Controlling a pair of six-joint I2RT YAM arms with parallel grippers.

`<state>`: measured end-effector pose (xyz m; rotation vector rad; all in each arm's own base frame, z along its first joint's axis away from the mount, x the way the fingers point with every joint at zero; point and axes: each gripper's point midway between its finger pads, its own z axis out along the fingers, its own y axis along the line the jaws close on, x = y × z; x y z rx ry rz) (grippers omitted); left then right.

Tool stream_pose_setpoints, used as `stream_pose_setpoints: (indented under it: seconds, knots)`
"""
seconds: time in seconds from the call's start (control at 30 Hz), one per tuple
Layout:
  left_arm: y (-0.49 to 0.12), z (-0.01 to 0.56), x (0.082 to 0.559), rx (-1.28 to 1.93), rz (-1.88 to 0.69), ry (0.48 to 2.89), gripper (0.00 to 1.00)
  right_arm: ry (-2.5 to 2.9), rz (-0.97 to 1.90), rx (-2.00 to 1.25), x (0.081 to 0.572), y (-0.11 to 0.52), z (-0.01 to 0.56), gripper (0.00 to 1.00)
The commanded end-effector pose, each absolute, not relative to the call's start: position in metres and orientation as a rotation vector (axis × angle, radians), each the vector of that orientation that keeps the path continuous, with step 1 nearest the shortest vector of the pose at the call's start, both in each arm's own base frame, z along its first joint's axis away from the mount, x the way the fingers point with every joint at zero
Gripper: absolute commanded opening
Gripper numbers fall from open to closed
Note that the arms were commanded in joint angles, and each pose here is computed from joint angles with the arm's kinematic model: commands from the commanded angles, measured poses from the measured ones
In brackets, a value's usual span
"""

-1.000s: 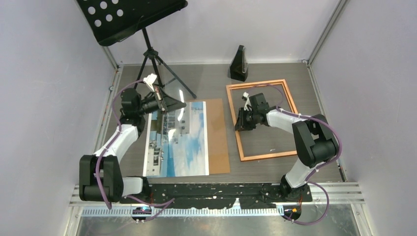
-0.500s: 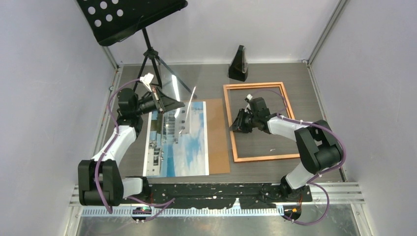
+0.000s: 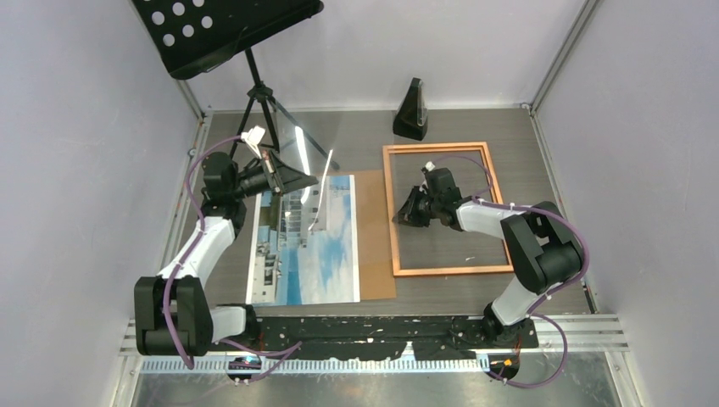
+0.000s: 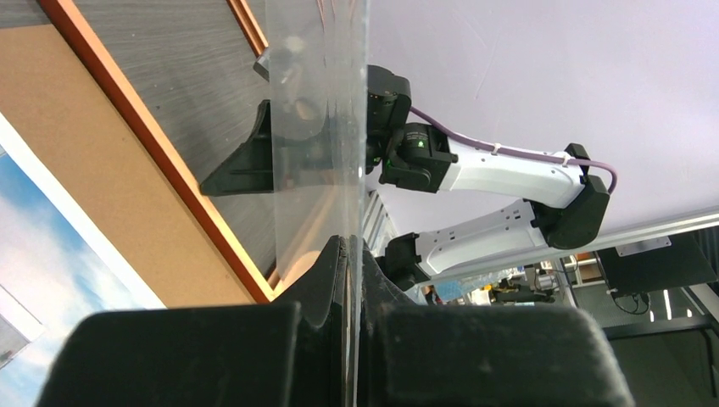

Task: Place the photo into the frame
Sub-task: Move the photo frame to the center of the board.

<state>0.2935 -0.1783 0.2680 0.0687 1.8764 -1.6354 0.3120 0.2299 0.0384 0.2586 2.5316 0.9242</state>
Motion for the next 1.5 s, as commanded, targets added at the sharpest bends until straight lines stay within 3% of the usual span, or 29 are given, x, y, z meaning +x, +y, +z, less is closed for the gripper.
stream_pose_setpoints:
  seconds: [0.0, 0.83, 1.13, 1.27, 1.33, 1.47]
  knots:
    - [-0.178, 0.293, 0.285, 0.181, -1.613, 1.797, 0.0, 2.452, 0.909, 0.247, 0.332, 0.232, 0.053, 0.05]
    - [-0.178, 0.291, 0.286, 0.172, -1.616, 1.781, 0.0, 2.463, 0.716, 0.154, 0.326, 0.189, 0.044, 0.06]
    - [-0.178, 0.29, 0.288, 0.146, -1.619, 1.786, 0.0, 2.413, 0.665, -0.007, 0.332, 0.174, 0.074, 0.07]
    - [-0.178, 0.289, 0.293, 0.094, -1.646, 1.781, 0.0, 2.359, 0.573, -0.039, 0.338, 0.143, 0.095, 0.32]
    - [-0.178, 0.287, 0.296, 0.064, -1.659, 1.783, 0.0, 2.347, 0.517, -0.042, 0.341, 0.124, 0.104, 0.54]
    - [-0.182, 0.286, 0.299, 0.017, -1.683, 1.79, 0.0, 2.378, 0.379, 0.004, 0.343, 0.075, 0.111, 0.75]
